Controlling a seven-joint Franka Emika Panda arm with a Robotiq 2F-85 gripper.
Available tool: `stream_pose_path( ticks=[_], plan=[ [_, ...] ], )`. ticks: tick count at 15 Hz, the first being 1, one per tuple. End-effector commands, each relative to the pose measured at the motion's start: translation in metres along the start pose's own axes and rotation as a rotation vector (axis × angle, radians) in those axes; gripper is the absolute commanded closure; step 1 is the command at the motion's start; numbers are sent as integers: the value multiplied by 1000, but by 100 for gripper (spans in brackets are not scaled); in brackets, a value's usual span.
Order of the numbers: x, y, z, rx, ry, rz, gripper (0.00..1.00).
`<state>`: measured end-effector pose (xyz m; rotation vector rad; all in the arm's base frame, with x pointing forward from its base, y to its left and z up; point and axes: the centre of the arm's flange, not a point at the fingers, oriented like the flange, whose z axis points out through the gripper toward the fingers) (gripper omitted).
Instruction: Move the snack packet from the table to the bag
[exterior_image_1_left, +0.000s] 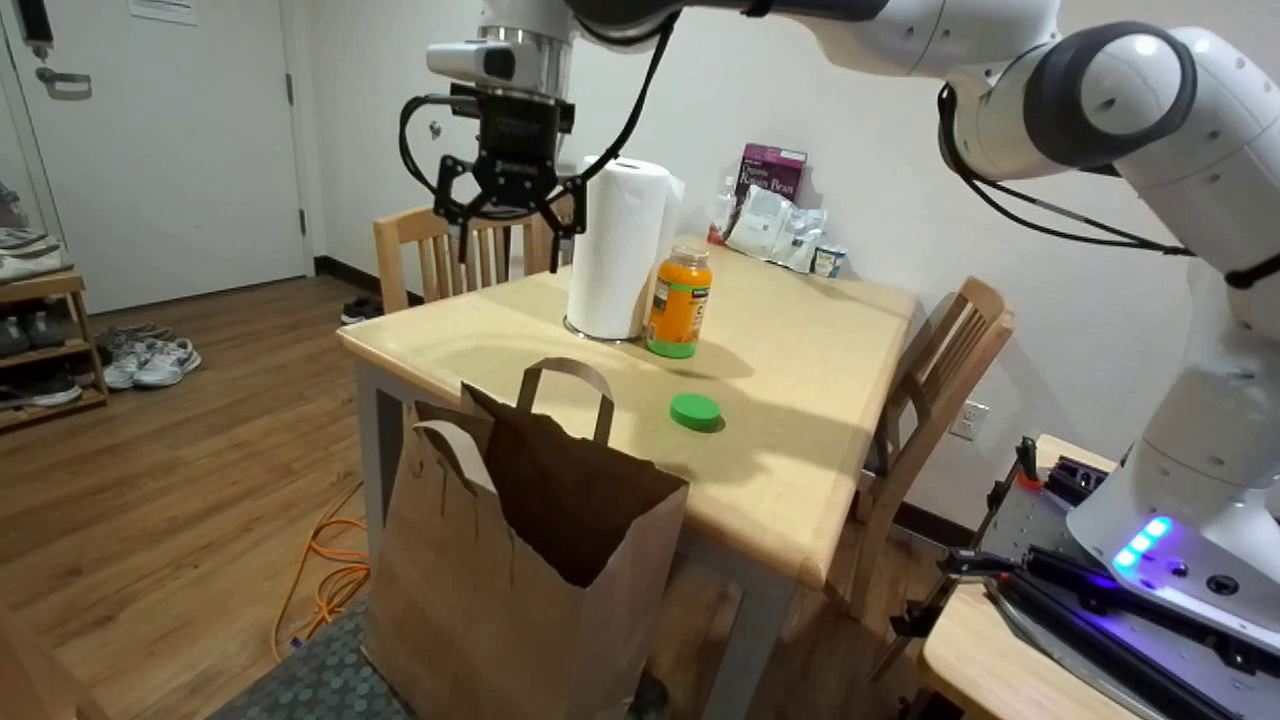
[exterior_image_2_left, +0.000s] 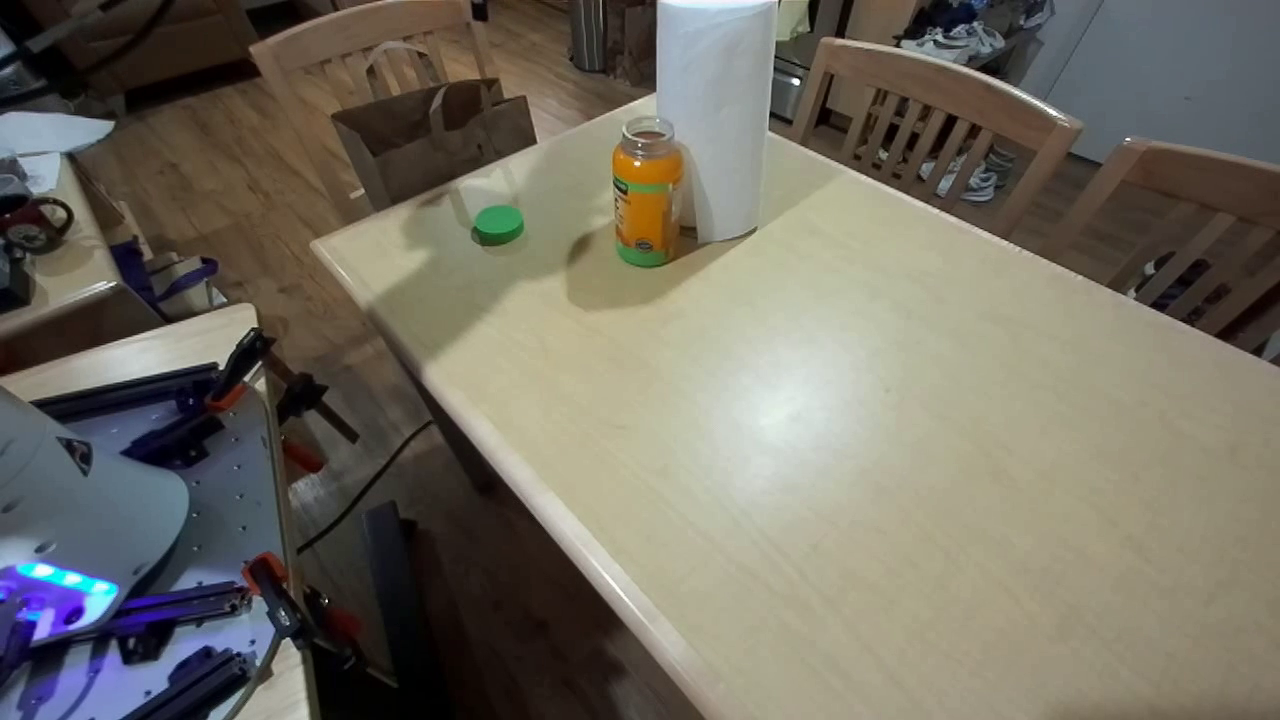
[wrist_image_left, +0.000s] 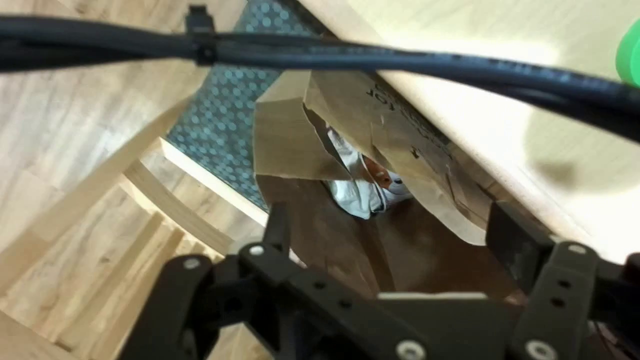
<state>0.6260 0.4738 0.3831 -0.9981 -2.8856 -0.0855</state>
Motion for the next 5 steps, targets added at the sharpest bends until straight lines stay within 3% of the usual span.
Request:
stream_pose_path(
  ticks=[1,5],
  plan=[
    [-9,-2,-10,-24,-11,48,0],
    [-24,-5,-21,-48,-21,107,0]
  ],
)
